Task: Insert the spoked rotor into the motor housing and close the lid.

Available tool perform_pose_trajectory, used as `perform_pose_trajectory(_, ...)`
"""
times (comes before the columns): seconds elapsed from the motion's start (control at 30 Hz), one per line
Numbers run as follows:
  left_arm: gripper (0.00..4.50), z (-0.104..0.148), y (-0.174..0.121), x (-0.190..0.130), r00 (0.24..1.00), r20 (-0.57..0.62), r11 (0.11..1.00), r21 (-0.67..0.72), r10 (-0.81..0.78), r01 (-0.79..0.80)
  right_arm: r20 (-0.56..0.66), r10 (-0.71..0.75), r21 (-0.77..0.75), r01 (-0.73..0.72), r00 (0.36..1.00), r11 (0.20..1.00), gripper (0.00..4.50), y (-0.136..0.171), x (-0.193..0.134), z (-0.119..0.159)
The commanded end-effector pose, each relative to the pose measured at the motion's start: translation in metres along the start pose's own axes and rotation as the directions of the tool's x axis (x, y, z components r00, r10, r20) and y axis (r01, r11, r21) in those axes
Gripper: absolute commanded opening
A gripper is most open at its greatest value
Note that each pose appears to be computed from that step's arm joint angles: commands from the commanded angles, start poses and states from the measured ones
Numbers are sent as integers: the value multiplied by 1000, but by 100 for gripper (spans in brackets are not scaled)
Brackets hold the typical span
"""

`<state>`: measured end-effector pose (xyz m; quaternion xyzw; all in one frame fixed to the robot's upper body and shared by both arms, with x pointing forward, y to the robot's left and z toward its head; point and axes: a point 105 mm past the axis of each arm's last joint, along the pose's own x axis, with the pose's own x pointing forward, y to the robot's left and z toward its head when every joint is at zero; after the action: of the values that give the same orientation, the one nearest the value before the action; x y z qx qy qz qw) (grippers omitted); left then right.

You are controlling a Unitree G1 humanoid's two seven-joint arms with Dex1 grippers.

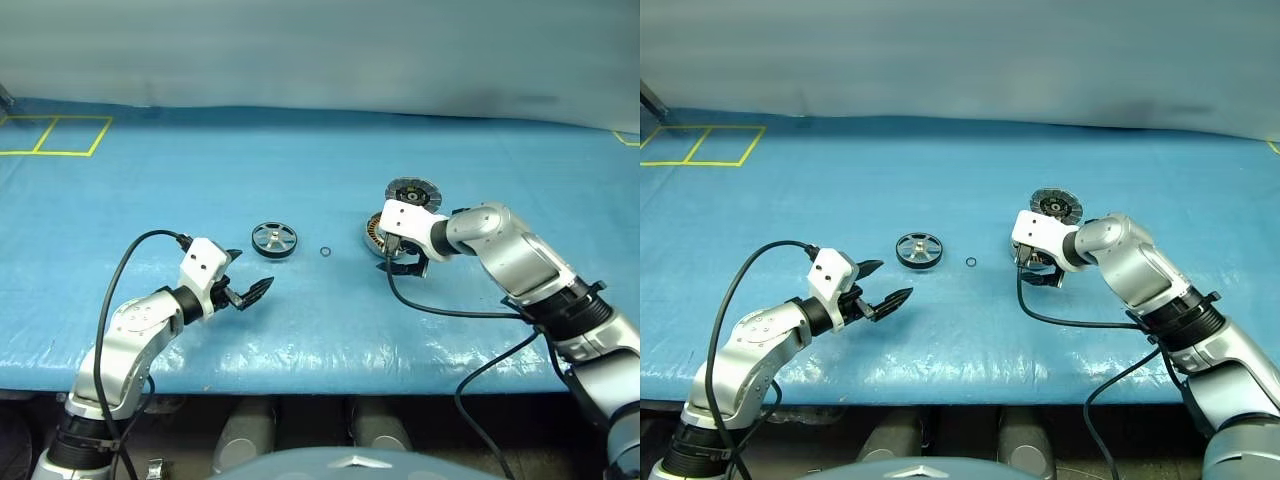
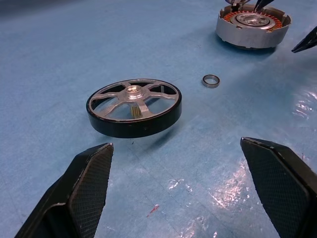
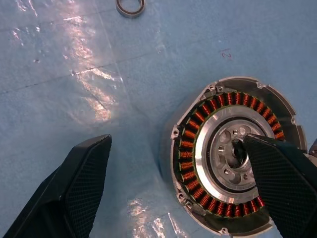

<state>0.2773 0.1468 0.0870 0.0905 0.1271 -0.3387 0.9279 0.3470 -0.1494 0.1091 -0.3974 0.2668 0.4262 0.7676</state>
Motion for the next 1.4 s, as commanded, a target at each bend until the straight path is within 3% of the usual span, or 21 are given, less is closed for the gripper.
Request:
perform_pose_trajectory(0.03, 448, 7, 1, -2, 1000, 28, 1000, 26, 9, -10, 21, -20, -35, 21, 1000, 999, 450, -12, -3, 8)
perform_pose_trajectory(0.5, 448, 7, 1, -2, 1000, 29, 1000, 25, 13, -14, -13, 8, -27, -9, 1000, 1000, 450, -18, 4, 1)
perform_pose_trajectory(0.87, 448, 6, 0, 0, 999, 31, 1000, 18, 12, -13, 41, 19, -9, -19, 999, 1000, 450, -13, -4, 6)
perform_pose_trajectory(1.4, 448, 5, -1, -1, 1000, 28, 1000, 11, 13, -13, -9, 35, 57, -34, 999, 998, 450, -11, 5, -9)
